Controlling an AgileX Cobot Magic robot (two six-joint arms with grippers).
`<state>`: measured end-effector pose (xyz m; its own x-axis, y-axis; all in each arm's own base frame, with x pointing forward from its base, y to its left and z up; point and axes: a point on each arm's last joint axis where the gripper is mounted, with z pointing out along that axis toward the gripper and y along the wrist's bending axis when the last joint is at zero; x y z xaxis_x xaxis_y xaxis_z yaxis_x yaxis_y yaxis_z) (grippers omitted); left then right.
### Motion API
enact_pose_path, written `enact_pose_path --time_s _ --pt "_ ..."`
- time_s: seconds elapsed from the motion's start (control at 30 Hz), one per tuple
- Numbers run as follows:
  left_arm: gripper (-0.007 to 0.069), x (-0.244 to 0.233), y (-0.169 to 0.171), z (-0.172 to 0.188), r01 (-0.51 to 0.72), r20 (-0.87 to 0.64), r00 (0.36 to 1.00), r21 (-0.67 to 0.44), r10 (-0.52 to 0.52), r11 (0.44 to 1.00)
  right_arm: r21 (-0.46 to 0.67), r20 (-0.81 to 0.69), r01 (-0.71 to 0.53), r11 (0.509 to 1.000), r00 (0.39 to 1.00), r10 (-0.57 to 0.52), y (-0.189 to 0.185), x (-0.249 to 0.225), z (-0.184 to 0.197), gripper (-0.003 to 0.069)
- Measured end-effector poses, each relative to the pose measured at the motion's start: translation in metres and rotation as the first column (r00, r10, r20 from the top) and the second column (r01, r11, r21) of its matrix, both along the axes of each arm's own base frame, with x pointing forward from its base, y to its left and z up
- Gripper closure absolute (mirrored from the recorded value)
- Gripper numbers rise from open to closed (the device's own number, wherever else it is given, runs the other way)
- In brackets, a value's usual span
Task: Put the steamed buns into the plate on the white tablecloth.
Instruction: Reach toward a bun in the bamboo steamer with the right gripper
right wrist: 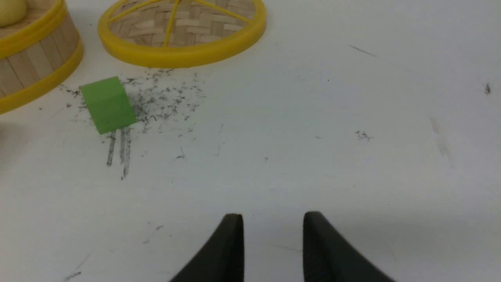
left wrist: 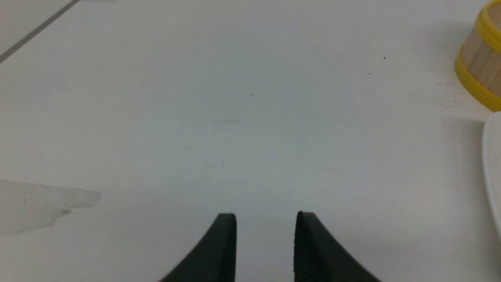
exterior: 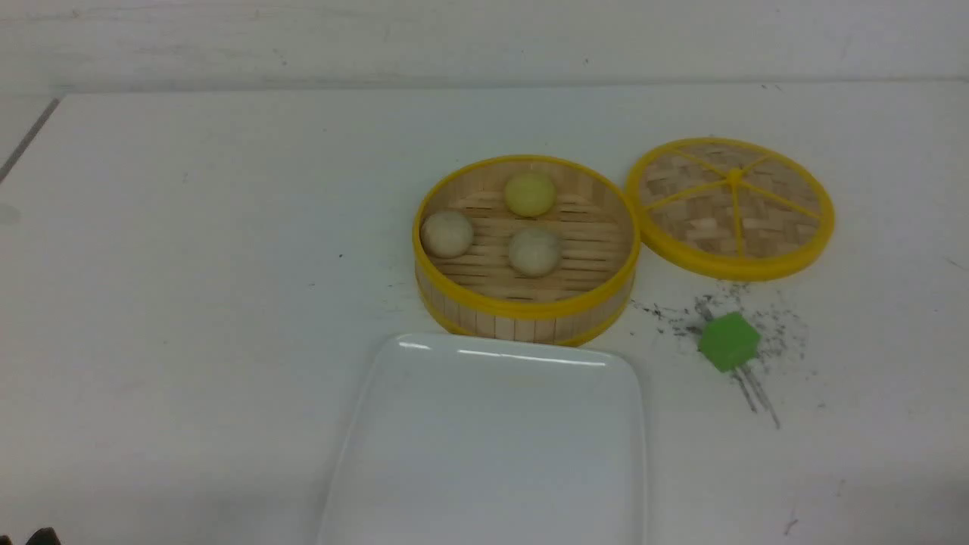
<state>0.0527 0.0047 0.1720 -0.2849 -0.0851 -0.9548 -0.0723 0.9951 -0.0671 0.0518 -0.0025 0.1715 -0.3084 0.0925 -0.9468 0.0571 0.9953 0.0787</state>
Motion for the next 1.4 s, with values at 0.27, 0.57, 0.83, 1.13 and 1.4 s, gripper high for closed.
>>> enact_pose_path --time_s 0.27,0.57,0.83,1.13,1.4 --pt "0.0384 0.000 0.000 0.000 0.000 0.000 1.000 0.000 0.000 1.000 0.000 0.000 0.000 1.000 1.000 0.000 0.000 0.000 0.000 0.0419" --pt "0.0384 0.000 0.000 0.000 0.000 0.000 1.000 0.000 0.000 1.000 0.000 0.000 0.000 1.000 1.000 0.000 0.000 0.000 0.000 0.0419" --pt "0.0384 0.000 0.000 0.000 0.000 0.000 1.000 0.000 0.000 1.000 -0.009 0.000 0.001 1.000 1.000 -0.001 0.000 0.000 0.000 0.0419" --pt "0.0384 0.000 0.000 0.000 0.000 0.000 1.000 0.000 0.000 1.000 -0.095 -0.001 0.002 0.995 1.000 -0.002 -0.003 0.000 0.000 0.0419" --pt "0.0384 0.001 -0.004 0.001 -0.030 0.025 0.999 -0.258 0.038 0.966 0.657 -0.005 0.058 0.752 0.997 -0.073 0.013 0.001 0.004 0.0419"
